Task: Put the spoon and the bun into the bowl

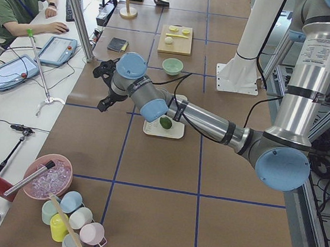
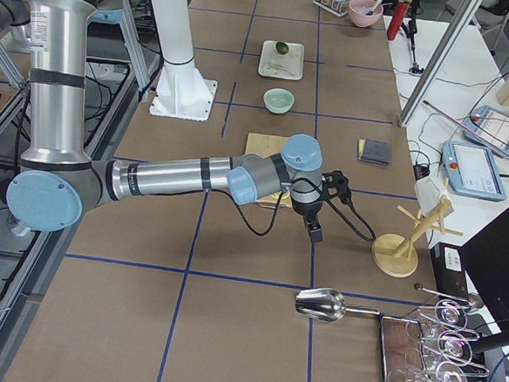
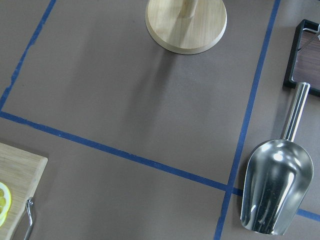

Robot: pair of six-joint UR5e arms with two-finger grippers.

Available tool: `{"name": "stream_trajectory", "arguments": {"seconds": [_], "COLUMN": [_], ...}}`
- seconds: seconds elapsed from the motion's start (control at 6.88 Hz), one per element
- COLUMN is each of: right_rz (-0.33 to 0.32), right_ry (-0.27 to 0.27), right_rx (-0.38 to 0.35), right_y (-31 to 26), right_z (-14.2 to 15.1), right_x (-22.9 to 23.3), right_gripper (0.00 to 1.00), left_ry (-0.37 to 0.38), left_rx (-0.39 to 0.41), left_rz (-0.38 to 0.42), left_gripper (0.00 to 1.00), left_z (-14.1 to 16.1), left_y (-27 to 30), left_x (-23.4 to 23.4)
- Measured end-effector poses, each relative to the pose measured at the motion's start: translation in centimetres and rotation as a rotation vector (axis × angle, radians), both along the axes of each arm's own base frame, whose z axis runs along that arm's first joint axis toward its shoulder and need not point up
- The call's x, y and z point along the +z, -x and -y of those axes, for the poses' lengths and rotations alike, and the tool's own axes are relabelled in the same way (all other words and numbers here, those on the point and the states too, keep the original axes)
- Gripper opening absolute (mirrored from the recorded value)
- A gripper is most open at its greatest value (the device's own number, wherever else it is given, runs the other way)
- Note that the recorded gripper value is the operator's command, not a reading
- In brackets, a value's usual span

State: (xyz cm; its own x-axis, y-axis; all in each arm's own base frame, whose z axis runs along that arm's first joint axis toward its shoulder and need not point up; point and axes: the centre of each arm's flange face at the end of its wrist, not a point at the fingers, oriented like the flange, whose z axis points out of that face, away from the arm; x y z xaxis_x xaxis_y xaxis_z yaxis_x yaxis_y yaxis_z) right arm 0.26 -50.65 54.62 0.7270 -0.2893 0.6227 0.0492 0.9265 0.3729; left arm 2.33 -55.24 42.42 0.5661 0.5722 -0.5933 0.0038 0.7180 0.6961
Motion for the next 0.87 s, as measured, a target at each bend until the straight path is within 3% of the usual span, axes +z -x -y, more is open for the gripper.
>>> {"name": "stream_trajectory", "arguments": {"seconds": [0.15, 0.29, 0.44, 0.58, 0.87], "right_rz": [0.000, 0.001, 0.001, 0.004, 0.014], "right_ry": [0.000, 0.000, 0.003, 0.009, 0.018], "right_rx": [0.000, -0.001, -0.002, -0.004, -0.009], "right_y": [0.0, 0.0, 0.0, 0.0, 0.1], "right_z": [0.0, 0.0, -0.1, -0.1, -0.4], "right_x": [0.0, 0.0, 0.2, 0.5, 0.8], "right_gripper": [1.00, 1.00, 1.00, 1.00, 1.00], "left_ry": [-0.017, 0.013, 0.060, 0.103, 0.194], "left_rx": [0.054, 0.105, 0.104, 0.080, 0.050], "left_rz": [-0.043, -0.077, -0.084, -0.054, 0.043], "left_gripper": [1.00, 1.00, 1.00, 1.00, 0.89], "left_z": [-0.8, -1.6, -2.2, -2.8, -4.4], "left_y": [-4.7, -10.3, -15.0, -19.7, -29.6], "left_x": [-1.9, -3.6, -4.7, -5.8, -7.9]}}
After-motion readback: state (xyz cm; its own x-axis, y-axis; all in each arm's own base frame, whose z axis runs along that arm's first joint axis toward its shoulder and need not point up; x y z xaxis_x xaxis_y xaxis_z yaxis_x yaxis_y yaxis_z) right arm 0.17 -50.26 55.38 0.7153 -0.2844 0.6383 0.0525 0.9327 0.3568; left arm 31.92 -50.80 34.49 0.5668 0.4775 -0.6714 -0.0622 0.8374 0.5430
